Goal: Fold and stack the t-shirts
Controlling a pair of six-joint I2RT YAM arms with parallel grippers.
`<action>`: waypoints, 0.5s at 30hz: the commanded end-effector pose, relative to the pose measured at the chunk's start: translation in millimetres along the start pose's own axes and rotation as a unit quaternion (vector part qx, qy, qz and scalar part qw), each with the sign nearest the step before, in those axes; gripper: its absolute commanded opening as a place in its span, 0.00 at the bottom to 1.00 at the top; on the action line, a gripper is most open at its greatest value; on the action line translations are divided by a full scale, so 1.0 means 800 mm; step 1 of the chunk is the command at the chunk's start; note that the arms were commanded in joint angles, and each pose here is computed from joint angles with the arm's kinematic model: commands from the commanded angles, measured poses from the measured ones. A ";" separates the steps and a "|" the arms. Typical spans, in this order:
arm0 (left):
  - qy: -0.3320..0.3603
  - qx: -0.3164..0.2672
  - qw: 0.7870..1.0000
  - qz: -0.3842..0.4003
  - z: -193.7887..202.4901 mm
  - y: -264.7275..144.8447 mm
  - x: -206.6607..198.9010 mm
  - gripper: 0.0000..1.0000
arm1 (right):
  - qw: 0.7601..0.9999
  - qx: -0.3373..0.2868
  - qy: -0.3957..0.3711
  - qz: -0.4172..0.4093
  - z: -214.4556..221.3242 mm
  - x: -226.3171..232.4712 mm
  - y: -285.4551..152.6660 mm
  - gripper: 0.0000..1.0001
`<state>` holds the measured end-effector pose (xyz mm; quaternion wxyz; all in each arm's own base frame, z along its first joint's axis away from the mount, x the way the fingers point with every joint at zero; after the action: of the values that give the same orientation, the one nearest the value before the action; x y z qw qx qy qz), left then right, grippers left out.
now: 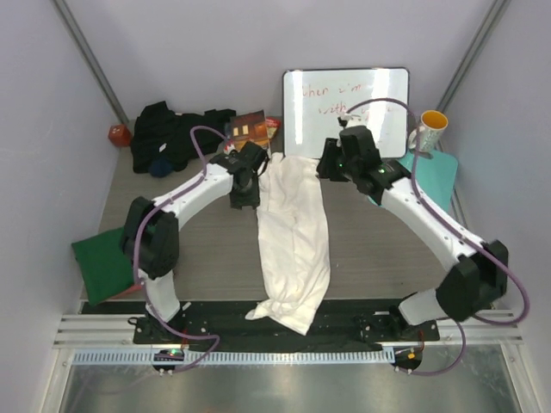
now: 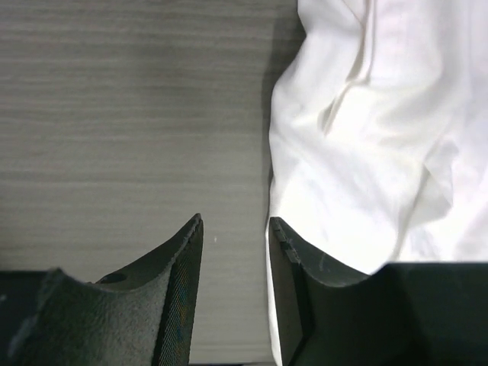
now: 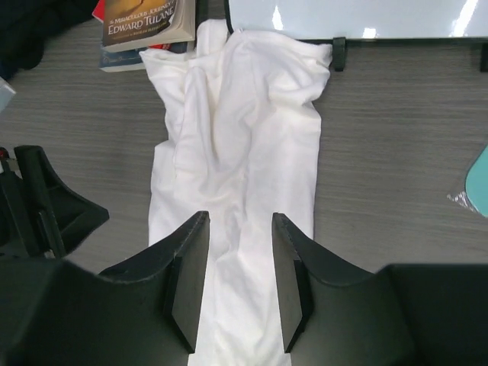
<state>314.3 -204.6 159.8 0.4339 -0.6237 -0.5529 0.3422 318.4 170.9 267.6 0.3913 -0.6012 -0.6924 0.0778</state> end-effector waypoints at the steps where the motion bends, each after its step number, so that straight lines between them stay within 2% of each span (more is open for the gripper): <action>1: -0.019 -0.023 0.999 0.038 0.021 -0.041 0.011 0.44 | 0.998 0.050 0.027 -0.006 0.049 -0.018 -0.027 0.44; 2: -0.022 -0.023 0.998 0.056 0.028 -0.041 0.009 0.44 | 0.997 0.069 0.027 -0.001 0.073 -0.032 -0.034 0.44; 3: -0.019 0.007 0.996 0.090 0.052 -0.034 0.005 0.44 | 0.997 0.079 0.028 0.001 0.087 -0.037 -0.037 0.44; 4: -0.027 -0.002 0.994 0.108 0.057 -0.039 0.002 0.44 | 0.994 0.107 0.026 0.011 0.120 -0.047 -0.037 0.44; 5: -0.027 0.005 0.992 0.125 0.067 -0.039 -0.002 0.44 | 0.994 0.109 0.026 0.004 0.129 -0.048 -0.047 0.44; 8: -0.015 0.027 0.992 0.126 0.102 -0.033 -0.007 0.44 | 0.988 0.153 0.032 0.003 0.181 -0.058 -0.062 0.45; 12: -0.003 0.062 0.988 0.143 0.138 -0.028 -0.017 0.44 | 0.983 0.173 0.053 -0.018 0.214 -0.057 -0.093 0.45; 15: 0.010 0.073 0.986 0.149 0.159 -0.030 -0.025 0.44 | 0.980 0.191 0.053 0.003 0.231 -0.062 -0.109 0.46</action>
<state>197.1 -189.7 119.6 0.4630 -0.6345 -0.4466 0.4285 145.7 164.9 152.1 0.5116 -0.5210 -0.6469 0.2199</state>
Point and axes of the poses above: each gripper's point midway between its finger pads, its own y axis out along the fingers, its own x axis along the line the jaws close on, z = x × y, the point moved 8 cm from there along -y, back along the fingers, and after that the axes turned 14 degrees about y, right-handed, at the moved point
